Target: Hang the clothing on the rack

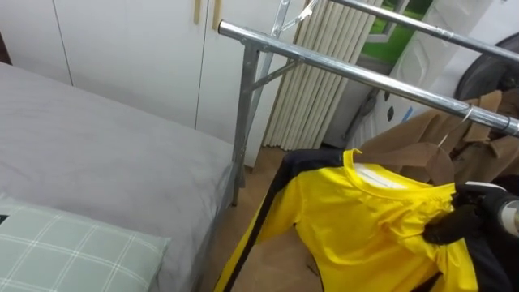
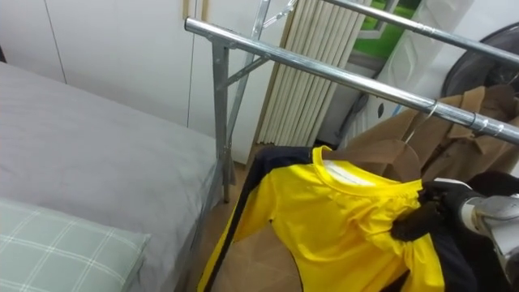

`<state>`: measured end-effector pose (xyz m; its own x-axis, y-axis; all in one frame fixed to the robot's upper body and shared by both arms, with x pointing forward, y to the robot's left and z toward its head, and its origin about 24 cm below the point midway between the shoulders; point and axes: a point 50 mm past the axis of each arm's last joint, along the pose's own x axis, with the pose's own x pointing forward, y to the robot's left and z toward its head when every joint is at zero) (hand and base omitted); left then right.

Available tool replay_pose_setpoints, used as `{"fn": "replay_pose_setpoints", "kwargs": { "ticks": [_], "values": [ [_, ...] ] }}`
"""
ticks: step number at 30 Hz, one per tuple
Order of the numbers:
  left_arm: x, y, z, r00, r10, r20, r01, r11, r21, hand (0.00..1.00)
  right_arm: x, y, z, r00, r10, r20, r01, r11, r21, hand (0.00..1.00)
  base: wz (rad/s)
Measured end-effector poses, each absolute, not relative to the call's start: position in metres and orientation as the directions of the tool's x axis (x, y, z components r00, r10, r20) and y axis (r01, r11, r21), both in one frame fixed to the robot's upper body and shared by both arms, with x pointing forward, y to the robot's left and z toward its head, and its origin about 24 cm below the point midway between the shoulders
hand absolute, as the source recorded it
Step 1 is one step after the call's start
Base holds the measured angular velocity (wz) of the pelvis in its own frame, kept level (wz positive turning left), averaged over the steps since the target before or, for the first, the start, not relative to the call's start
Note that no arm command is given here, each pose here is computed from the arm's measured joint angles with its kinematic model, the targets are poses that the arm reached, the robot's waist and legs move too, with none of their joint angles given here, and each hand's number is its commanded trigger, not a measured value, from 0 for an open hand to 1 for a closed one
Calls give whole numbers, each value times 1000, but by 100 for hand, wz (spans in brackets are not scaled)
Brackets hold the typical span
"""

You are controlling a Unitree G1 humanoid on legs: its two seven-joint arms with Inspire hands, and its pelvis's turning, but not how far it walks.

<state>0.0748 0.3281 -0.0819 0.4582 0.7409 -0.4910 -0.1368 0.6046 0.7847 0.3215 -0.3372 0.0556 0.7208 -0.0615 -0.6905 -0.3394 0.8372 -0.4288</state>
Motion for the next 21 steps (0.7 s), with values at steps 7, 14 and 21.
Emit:
{"fn": "replay_pose_setpoints", "kwargs": {
  "ticks": [7, 14, 21],
  "values": [
    [76, 328, -81, 463, 739, -489, -139, 605, 784, 0, 321, -337, 55, 721, -61, -691, -339, 837, -428, 0, 0],
    [78, 327, -80, 466, 739, -488, -147, 608, 780, 0, 322, -336, 55, 720, -59, -692, -342, 837, -427, 0, 0],
    [78, 327, -80, 466, 739, -488, -147, 608, 780, 0, 322, -336, 55, 719, -58, -693, -343, 837, -426, 0, 0]
  ]
}}
